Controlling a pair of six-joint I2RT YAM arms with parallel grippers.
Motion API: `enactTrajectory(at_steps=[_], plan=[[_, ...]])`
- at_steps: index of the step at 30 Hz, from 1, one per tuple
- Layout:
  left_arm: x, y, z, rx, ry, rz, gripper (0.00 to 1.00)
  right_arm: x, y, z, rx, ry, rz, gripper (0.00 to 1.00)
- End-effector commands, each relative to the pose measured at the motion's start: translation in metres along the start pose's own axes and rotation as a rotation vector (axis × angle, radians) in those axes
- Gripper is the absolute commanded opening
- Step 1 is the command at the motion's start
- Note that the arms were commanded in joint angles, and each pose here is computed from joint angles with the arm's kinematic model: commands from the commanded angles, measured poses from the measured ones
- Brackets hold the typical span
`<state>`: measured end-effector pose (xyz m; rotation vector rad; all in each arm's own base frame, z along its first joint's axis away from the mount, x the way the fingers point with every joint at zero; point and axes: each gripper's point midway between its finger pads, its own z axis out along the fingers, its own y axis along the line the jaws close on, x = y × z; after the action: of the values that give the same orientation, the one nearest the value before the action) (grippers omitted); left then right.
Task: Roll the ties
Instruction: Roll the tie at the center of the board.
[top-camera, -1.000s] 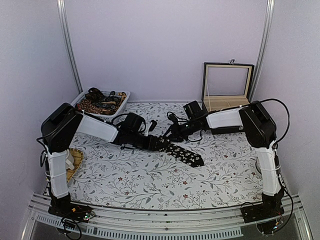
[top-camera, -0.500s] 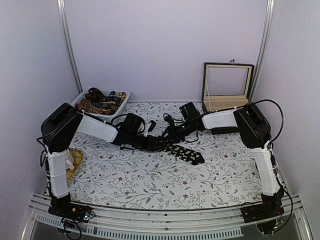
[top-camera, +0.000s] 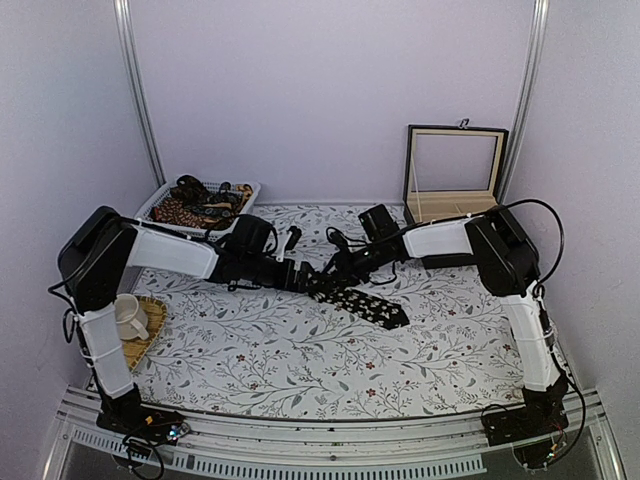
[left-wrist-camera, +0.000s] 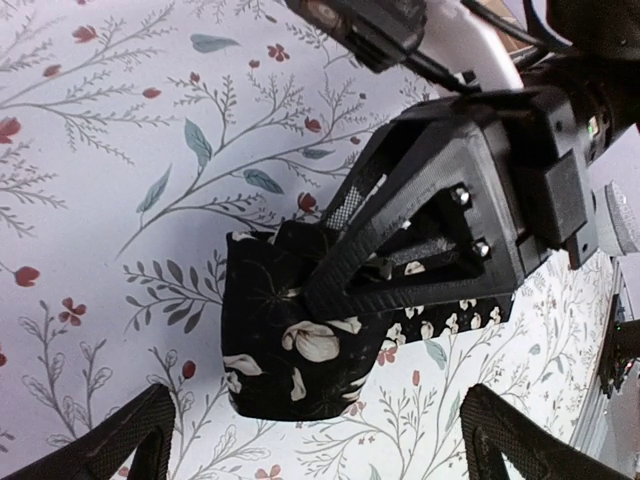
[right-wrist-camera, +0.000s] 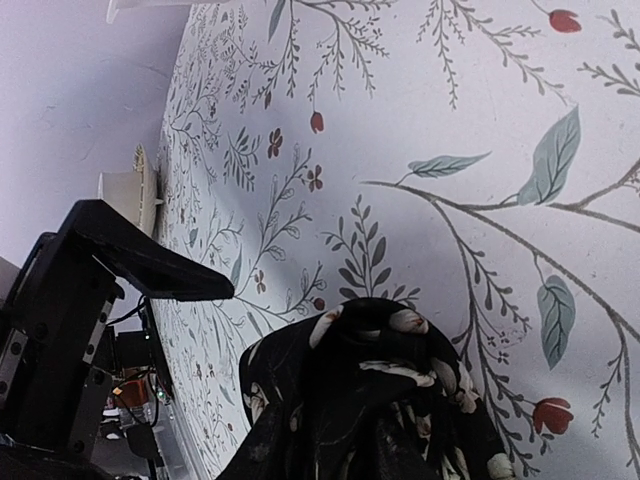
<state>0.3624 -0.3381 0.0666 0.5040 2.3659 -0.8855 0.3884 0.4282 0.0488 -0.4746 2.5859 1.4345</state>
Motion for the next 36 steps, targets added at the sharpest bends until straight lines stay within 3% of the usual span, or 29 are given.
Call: enactTrajectory(at_steps=[1, 7, 14, 28, 36], plan=[[-0.001, 0.006, 0.002, 0.0, 0.035, 0.095, 1.0, 0.016, -0.034, 0.02, 0.009, 0.061, 0.04, 0.25], [0.025, 0.018, 0.034, 0.035, 0.177, 0.144, 1.0, 0.016, -0.026, 0.021, -0.04, 0.081, 0.026, 0.25], [0.032, 0.016, 0.042, 0.104, 0.208, 0.147, 0.99, 0.018, -0.019, 0.023, -0.098, 0.106, 0.016, 0.25], [0.041, 0.008, 0.048, 0.18, 0.267, 0.097, 0.68, 0.025, -0.008, 0.026, -0.171, 0.143, 0.016, 0.24], [0.04, 0.006, 0.048, 0.191, 0.277, 0.074, 0.56, 0.032, -0.007, 0.034, -0.164, 0.174, 0.015, 0.25]])
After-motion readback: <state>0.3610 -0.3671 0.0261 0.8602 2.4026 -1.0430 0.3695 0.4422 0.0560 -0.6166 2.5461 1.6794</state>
